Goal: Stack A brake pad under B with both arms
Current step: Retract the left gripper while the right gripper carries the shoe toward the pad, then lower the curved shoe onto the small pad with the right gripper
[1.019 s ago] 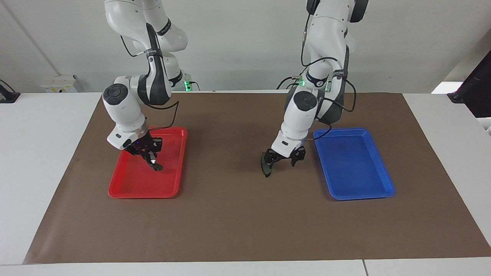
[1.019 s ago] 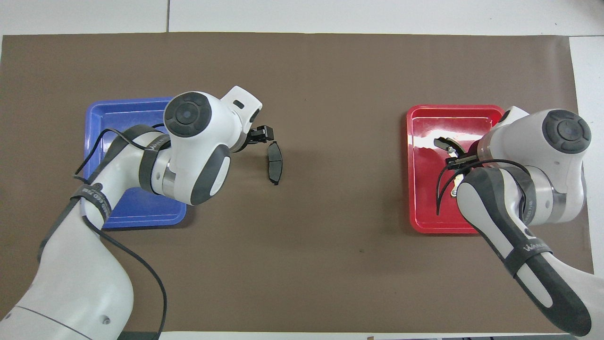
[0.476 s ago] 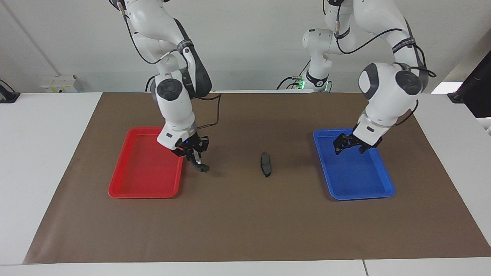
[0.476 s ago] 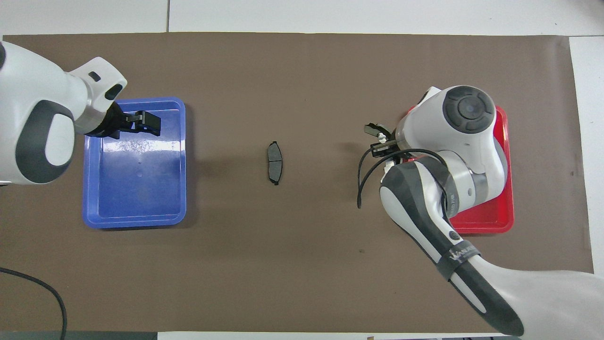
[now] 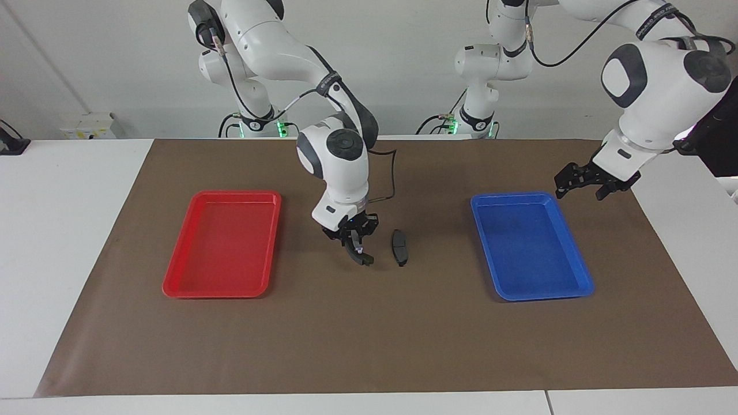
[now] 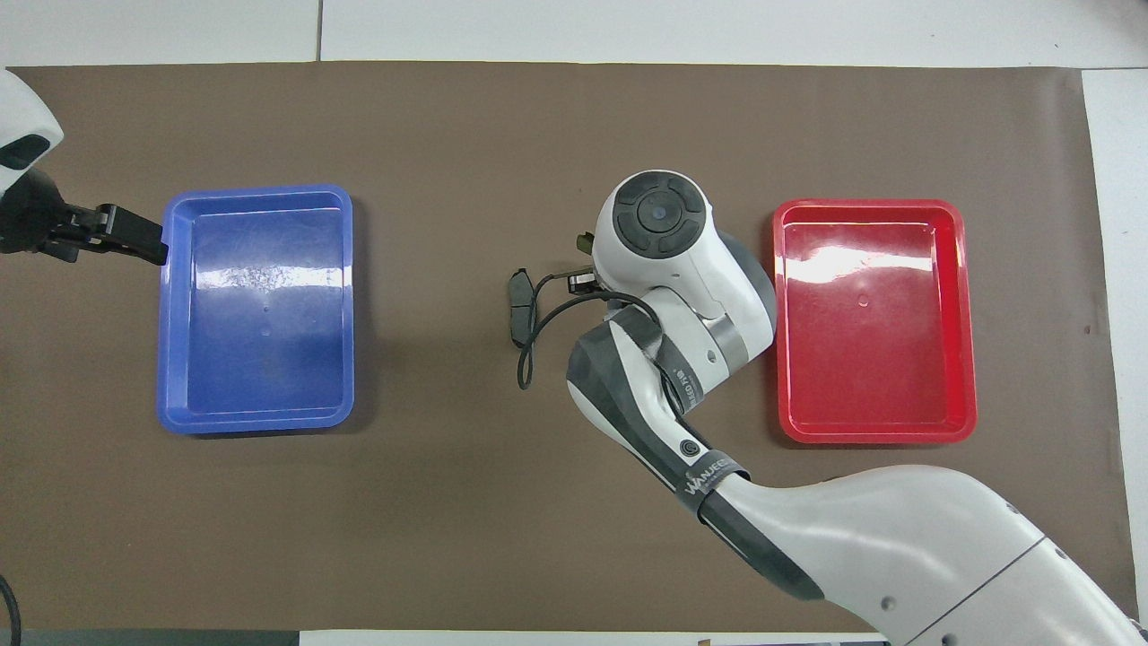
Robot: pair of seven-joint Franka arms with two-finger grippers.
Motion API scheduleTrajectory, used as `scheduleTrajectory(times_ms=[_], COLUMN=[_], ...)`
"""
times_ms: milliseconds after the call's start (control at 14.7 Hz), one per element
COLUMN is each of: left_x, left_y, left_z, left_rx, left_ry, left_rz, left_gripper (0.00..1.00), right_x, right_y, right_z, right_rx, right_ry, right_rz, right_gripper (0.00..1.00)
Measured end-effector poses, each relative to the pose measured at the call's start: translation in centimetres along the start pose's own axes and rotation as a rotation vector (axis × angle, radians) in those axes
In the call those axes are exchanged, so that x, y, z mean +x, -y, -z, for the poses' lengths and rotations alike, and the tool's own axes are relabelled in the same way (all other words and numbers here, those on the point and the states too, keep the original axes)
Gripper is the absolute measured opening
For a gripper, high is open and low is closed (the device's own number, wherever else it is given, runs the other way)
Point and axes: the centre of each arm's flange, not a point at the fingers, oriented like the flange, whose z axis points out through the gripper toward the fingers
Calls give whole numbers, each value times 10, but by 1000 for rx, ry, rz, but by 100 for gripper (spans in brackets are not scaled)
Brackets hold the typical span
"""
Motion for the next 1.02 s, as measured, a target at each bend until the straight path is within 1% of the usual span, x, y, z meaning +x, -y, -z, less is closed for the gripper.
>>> scheduleTrajectory(times_ms=[136,340,544,816,1019], left_x=[-13,-27,-34,-33,-34], left_y=[13,34,49,44,47], left_z=[22,46,54,53,53], left_rx=[-2,-4,-4,-5,-6], left_ry=[11,17,9,13,15], left_rz=[-2,-14,-19,-30,-26], left_gripper=[100,100,100,100,100], right_x=[-3,-10,-16,-24,-21], right_y=[18,36,52,65,66], right_z=[-6,-2,-6,-27,-29], right_rx=[14,25,37,26,39], right_ry=[-13,-24,-33,-18,-46], right_rz=[-40,-85,-87,-72,-67], right_gripper=[43,43,43,43,43])
